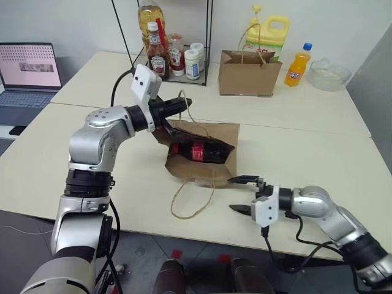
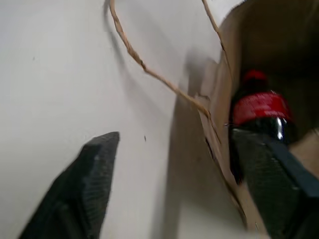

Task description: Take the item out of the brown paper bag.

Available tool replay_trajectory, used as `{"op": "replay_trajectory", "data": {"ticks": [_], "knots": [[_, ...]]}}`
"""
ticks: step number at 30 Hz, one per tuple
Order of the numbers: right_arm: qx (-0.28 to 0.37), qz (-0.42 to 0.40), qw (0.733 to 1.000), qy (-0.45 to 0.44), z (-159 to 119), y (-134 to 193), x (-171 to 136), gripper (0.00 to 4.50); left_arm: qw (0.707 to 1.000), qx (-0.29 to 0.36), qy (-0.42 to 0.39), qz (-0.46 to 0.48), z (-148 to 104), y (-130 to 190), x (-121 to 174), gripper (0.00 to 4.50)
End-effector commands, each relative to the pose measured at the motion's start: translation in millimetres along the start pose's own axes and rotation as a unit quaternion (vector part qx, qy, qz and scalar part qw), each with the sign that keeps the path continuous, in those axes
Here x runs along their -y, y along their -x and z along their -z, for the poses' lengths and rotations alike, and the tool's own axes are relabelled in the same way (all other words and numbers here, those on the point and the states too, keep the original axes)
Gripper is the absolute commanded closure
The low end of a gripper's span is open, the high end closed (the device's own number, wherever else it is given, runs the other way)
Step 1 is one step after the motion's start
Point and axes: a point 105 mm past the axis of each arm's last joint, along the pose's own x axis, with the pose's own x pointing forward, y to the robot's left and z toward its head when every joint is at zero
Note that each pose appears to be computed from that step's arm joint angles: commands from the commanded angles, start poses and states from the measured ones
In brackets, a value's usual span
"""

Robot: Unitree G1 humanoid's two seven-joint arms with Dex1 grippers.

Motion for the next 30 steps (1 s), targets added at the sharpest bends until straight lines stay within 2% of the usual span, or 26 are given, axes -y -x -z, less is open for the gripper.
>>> {"op": "replay_trajectory", "data": {"ticks": [1, 4, 6, 7, 8, 11, 13, 14, 17, 19, 22, 23, 26, 30], "knots": [[0.028, 0.060, 0.997, -0.039, -24.0, 19.2, 31.2, 0.02, 0.999, 0.022, -0.024, 0.007, -17.4, 2.1, 3.8, 4.50], [0.054, 0.080, 0.987, -0.126, -45.3, 24.1, 49.8, 0.02, 0.999, 0.031, -0.027, -0.012, -22.9, 3.1, -4.7, 4.50], [0.081, 0.072, 0.970, -0.217, -60.5, 22.1, 56.7, 0.02, 0.998, 0.044, -0.025, -0.025, -29.3, 1.9, -8.9, 4.50], [0.101, 0.077, 0.955, -0.268, -67.8, 20.2, 62.6, 0.02, 0.998, 0.048, -0.026, -0.027, -31.1, 1.3, -9.2, 4.50], [0.140, 0.084, 0.926, -0.341, -77.2, 16.3, 73.2, 0.02, 0.998, 0.050, -0.026, -0.027, -32.3, 0.2, -9.4, 4.50], [0.210, 0.067, 0.862, -0.456, -97.6, 5.4, 90.7, 0.84, 0.998, 0.053, -0.027, -0.029, -34.3, -2.6, -9.8, 4.50], [0.239, 0.038, 0.833, -0.498, -107.6, -6.2, 95.1, 1.58, 0.998, 0.056, -0.028, -0.028, -36.5, -4.4, -9.9, 4.50], [0.251, 0.021, 0.818, -0.517, -112.0, -13.7, 95.4, 1.79, 0.998, 0.057, -0.028, -0.028, -37.0, -5.0, -9.9, 4.50], [0.262, -0.018, 0.794, -0.548, -115.8, -34.3, 91.6, 2.47, 0.998, 0.057, -0.030, -0.027, -36.9, -7.4, -9.5, 4.50], [0.270, -0.043, 0.780, -0.564, -119.0, -47.7, 87.9, 3.16, 0.997, 0.059, -0.033, -0.024, -37.5, -8.8, -7.7, 4.50], [0.273, -0.034, 0.775, -0.568, -113.5, -71.2, 95.1, 4.27, 0.997, 0.061, -0.034, -0.022, -38.6, -9.5, -6.7, 4.50], [0.271, -0.025, 0.780, -0.564, -110.0, -79.3, 98.5, 4.47, 0.997, 0.062, -0.034, -0.022, -38.7, -9.4, -6.8, 4.50], [0.262, 0.006, 0.796, -0.546, -100.2, -97.2, 106.8, 4.47, 0.997, 0.063, -0.035, -0.022, -38.2, -8.3, -5.5, 4.50], [0.230, 0.076, 0.823, -0.514, -79.3, -105.7, 120.4, 4.47, 0.997, 0.064, -0.034, -0.022, -37.4, -7.0, -3.4, 4.50]]}}
